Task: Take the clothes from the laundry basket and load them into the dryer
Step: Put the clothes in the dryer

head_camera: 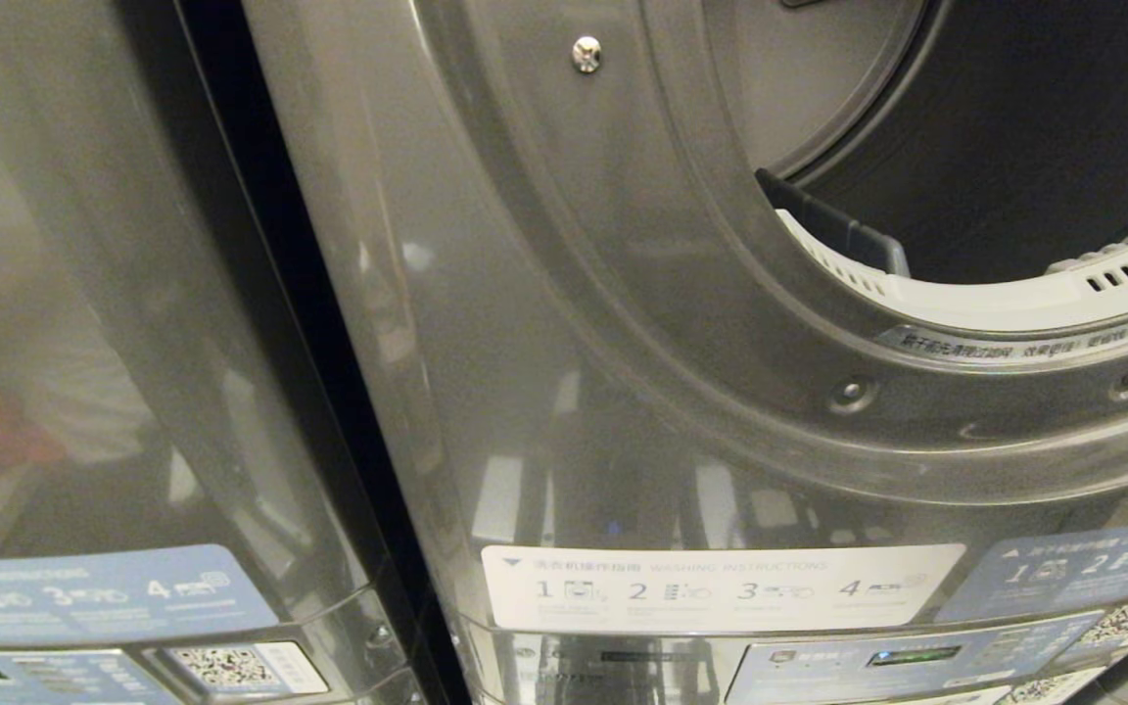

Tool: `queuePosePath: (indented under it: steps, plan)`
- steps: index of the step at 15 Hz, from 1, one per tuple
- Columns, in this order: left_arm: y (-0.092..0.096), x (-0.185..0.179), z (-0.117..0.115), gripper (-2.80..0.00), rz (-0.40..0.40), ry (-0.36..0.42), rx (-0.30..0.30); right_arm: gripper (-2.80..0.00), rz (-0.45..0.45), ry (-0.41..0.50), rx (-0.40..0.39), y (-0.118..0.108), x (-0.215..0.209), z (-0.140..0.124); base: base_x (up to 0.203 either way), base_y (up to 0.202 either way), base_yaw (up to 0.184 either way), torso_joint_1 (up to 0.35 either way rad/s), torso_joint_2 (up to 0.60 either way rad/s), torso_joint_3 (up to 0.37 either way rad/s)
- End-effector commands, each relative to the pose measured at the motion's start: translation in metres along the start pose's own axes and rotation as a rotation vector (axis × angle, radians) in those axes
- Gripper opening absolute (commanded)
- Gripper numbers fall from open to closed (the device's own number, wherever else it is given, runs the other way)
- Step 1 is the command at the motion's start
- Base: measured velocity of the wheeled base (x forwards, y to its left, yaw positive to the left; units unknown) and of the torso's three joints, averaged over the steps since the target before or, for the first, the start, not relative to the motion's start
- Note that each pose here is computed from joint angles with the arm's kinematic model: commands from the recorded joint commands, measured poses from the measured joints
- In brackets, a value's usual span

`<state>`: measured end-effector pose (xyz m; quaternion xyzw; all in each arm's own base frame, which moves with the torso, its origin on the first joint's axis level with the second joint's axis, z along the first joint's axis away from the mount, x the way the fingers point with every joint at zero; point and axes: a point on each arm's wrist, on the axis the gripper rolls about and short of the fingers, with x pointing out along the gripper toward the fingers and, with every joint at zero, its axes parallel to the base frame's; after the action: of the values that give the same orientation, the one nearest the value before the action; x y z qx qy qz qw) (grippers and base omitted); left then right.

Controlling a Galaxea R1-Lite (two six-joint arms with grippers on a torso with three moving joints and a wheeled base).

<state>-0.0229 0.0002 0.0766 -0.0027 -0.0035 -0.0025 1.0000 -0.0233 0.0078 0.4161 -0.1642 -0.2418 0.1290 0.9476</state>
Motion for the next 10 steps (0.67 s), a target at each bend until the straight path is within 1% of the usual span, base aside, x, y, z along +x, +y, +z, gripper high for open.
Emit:
queuePosePath:
  steps: [1,2,3,5,6,7,8,9,10]
  plan:
    - [0.000,0.000,0.000,-2.80,0.000,-0.001,-0.001,-2.80,0.041,0.128,0.054,-0.021,0.080,-0.030,0.000,0.000,0.000,0.000,0.00,0.000]
    - [0.000,0.000,0.000,-2.80,0.000,-0.001,0.001,-2.80,0.034,0.113,0.061,-0.030,0.106,-0.032,0.000,0.000,0.000,0.000,0.00,0.000]
    - [0.000,0.000,0.000,-2.80,0.000,-0.001,0.000,-2.80,0.005,0.074,0.054,-0.040,0.131,-0.031,0.000,0.000,0.000,0.000,0.00,0.000]
    - [0.000,0.000,0.000,-2.80,0.000,-0.001,-0.001,-2.80,-0.081,-0.058,0.045,-0.056,0.174,-0.018,0.000,0.000,0.000,0.000,0.00,0.000]
    - [0.000,0.000,0.000,-2.80,0.000,-0.001,-0.001,-2.80,-0.112,-0.097,0.061,-0.057,0.191,-0.016,0.000,0.000,0.000,0.000,0.00,0.000]
    - [0.000,0.000,0.000,-2.80,0.000,-0.001,0.001,-2.80,-0.131,-0.119,0.086,-0.054,0.199,-0.015,0.000,0.000,0.000,0.000,0.00,0.000]
    - [0.000,0.000,0.000,-2.80,0.000,-0.001,0.001,-2.80,-0.155,-0.120,0.126,-0.046,0.204,-0.015,0.000,0.000,0.000,0.000,0.00,0.000]
    - [0.000,0.000,0.000,-2.80,0.000,-0.001,0.001,-2.80,-0.186,-0.073,0.179,-0.032,0.217,-0.028,0.000,0.000,0.000,0.000,0.00,0.000]
    - [0.000,0.000,0.000,-2.80,-0.001,-0.001,-0.001,-2.80,-0.199,-0.033,0.205,-0.021,0.236,-0.045,0.000,0.000,0.000,0.000,0.00,0.000]
